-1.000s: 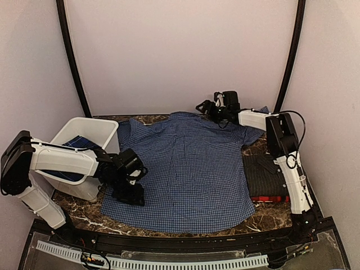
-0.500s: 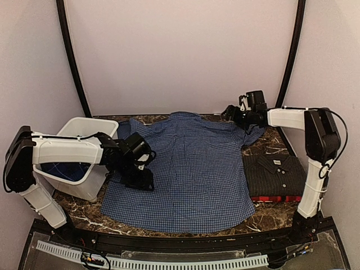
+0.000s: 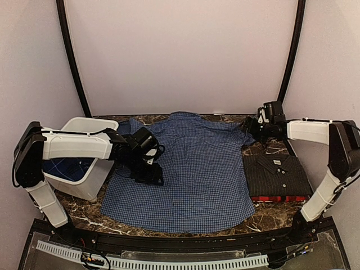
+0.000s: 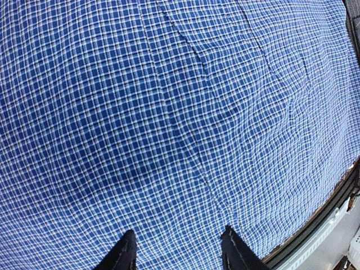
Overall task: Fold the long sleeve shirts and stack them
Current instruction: Move the square-folded shirt to the corner of the board.
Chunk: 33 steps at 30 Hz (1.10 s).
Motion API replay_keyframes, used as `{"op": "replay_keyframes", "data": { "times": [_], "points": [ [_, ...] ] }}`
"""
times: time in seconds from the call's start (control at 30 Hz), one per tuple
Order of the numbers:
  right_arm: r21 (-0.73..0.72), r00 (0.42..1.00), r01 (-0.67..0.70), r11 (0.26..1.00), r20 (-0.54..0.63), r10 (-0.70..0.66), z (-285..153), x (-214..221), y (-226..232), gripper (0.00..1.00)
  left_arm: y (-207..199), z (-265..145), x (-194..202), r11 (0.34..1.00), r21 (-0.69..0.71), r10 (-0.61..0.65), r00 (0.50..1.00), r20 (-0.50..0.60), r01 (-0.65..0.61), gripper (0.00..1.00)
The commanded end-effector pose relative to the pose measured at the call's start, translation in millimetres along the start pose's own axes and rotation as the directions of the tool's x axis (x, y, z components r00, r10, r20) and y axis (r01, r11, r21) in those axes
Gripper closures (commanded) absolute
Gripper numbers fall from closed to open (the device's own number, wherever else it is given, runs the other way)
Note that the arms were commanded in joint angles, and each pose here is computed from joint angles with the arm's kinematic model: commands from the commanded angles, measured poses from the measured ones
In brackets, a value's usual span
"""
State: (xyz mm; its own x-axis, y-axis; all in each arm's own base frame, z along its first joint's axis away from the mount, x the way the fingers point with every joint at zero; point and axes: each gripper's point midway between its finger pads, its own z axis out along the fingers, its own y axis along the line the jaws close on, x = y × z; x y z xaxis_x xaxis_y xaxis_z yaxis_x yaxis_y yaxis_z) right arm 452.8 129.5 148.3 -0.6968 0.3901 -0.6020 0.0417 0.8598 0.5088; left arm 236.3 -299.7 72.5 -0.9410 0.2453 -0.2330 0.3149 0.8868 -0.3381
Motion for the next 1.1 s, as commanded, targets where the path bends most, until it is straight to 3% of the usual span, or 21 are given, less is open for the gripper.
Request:
{"op": "replay_keyframes", "data": {
  "times": [0.0, 0.27, 0.53, 0.83, 1.07],
  "points": [
    [-0.046, 0.993, -0.103, 0.994, -0.07, 0.099, -14, 50, -6, 0.11, -12, -3, -7, 0.999, 0.031, 0.038, 0.999, 0.011, -0.039, 0.5],
    [-0.061, 0.979, -0.159, 0.985, -0.139, 0.15, -32, 110, -8, 0.07, -11, 5, -4, 0.998, 0.037, 0.044, 0.999, -0.008, -0.044, 0.5],
    [0.067, 0.947, -0.265, 0.962, -0.168, 0.273, -33, 153, -63, 0.02, -11, 7, -3, 0.998, 0.041, 0.046, 0.999, -0.016, -0.046, 0.5],
    [0.174, 0.939, -0.311, 0.934, -0.097, 0.33, -65, 149, -117, 0.01, -9, 11, -1, 0.998, 0.031, 0.053, 0.998, -0.036, -0.052, 0.5],
    [0.082, 0.97, -0.221, 0.972, -0.083, 0.228, -71, 116, -85, 0.01, -10, 13, -2, 0.998, 0.032, 0.055, 0.998, -0.037, -0.054, 0.5]
  ]
}}
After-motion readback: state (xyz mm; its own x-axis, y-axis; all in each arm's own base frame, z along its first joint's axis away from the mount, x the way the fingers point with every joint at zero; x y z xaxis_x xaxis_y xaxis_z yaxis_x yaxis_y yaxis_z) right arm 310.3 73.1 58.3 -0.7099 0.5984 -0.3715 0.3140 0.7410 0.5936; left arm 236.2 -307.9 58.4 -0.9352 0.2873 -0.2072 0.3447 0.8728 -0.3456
